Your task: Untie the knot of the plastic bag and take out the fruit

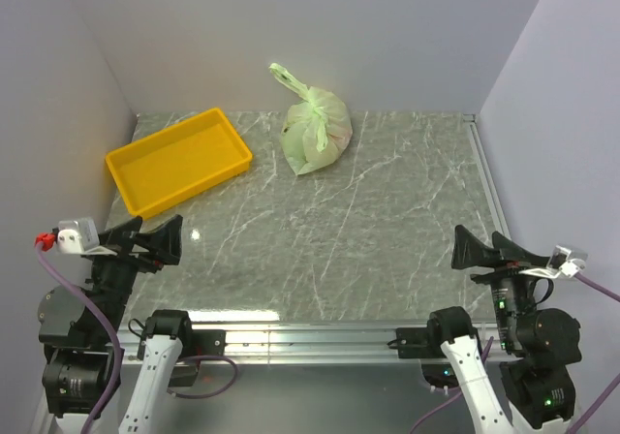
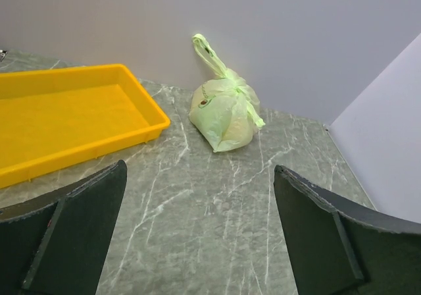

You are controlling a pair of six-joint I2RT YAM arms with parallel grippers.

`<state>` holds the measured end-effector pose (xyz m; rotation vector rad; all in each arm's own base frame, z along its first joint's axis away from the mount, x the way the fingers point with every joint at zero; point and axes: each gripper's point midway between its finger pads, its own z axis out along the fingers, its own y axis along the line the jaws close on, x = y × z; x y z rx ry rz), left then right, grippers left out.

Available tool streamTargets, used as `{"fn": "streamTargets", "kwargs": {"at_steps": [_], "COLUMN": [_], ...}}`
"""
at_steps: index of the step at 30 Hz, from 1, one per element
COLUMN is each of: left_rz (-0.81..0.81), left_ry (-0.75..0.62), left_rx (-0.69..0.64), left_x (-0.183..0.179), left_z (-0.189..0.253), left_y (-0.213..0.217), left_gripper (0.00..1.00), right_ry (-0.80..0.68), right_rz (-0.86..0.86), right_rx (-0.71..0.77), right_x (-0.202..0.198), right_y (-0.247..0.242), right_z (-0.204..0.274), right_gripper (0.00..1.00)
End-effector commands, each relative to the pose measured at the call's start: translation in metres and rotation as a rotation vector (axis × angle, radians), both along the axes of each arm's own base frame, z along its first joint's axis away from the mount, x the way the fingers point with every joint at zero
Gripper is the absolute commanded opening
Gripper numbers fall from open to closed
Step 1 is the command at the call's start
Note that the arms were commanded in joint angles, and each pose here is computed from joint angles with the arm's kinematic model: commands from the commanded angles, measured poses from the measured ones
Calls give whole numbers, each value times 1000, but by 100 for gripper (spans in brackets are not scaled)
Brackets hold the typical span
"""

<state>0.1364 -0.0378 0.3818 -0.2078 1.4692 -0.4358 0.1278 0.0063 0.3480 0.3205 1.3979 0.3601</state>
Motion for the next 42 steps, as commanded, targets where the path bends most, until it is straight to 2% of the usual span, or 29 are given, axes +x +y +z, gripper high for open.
{"fn": "streamTargets", "kwargs": {"at_steps": [1,5,9,12,13,15,16,21,22,24,25,26,28,30,31,32,33,35,36,37,39,40,41,42], "left_rz": [20,19,76,50,28,3,-16,-54,-69,-101,-114,-142,-148,-166,-168,-170,-176,-180,-181,-178,-168,-151,-147,-141], "left_ry": [18,92,208,295,317,350,358,371,370,391,409,421,457,479,484,494,501,518,524,536,538,544,552,549], "left_rx": [-28,-32,-134,-180,-194,-217,-221,-229,-224,-229,-232,-235,-247,-261,-263,-272,-274,-279,-278,-275,-268,-265,-257,-252], "left_x": [6,15,23,26,27,27,25,16,15,13,14,12,14,14,14,14,13,13,13,12,11,11,9,8], "left_z": [-1,-14,-36,-53,-58,-65,-67,-72,-72,-75,-78,-79,-86,-91,-92,-94,-95,-97,-98,-100,-98,-99,-100,-98], "left_y": [3,2,7,0,-5,-11,-14,-21,-23,-29,-32,-36,-38,-42,-43,-44,-45,-46,-46,-46,-44,-41,-40,-39], "left_gripper": [99,99,99,99,99,99,99,99,99,99,100,99,99,99,99,99,99,99,99,99,99,99,99,99], "right_ry": [7,70,161,287,375,447,527,642,704,704,761,728,720,659,643,609,632,580,577,614,594,639,618,640], "right_rz": [20,33,98,149,154,170,225,371,375,410,426,447,490,517,513,508,486,471,445,399,350,312,272,250], "right_rx": [-3,-5,-16,-21,-27,-26,-34,-83,-98,-122,-134,-136,-143,-131,-109,-98,-109,-86,-83,-87,-76,-82,-79,-95], "right_x": [10,21,39,62,78,94,110,170,192,216,235,250,276,295,313,326,339,362,372,384,405,414,425,431], "right_y": [5,10,26,41,45,52,66,105,112,135,148,163,201,232,248,257,269,288,291,295,300,300,298,298], "right_z": [5,-4,-13,-28,-43,-49,-63,-78,-98,-94,-116,-103,-119,-114,-127,-119,-142,-133,-138,-166,-164,-192,-187,-207], "right_gripper": [100,100,100,100,100,100,100,100,100,100,100,100,100,100,100,100,100,100,100,100,98,97,93,90]}}
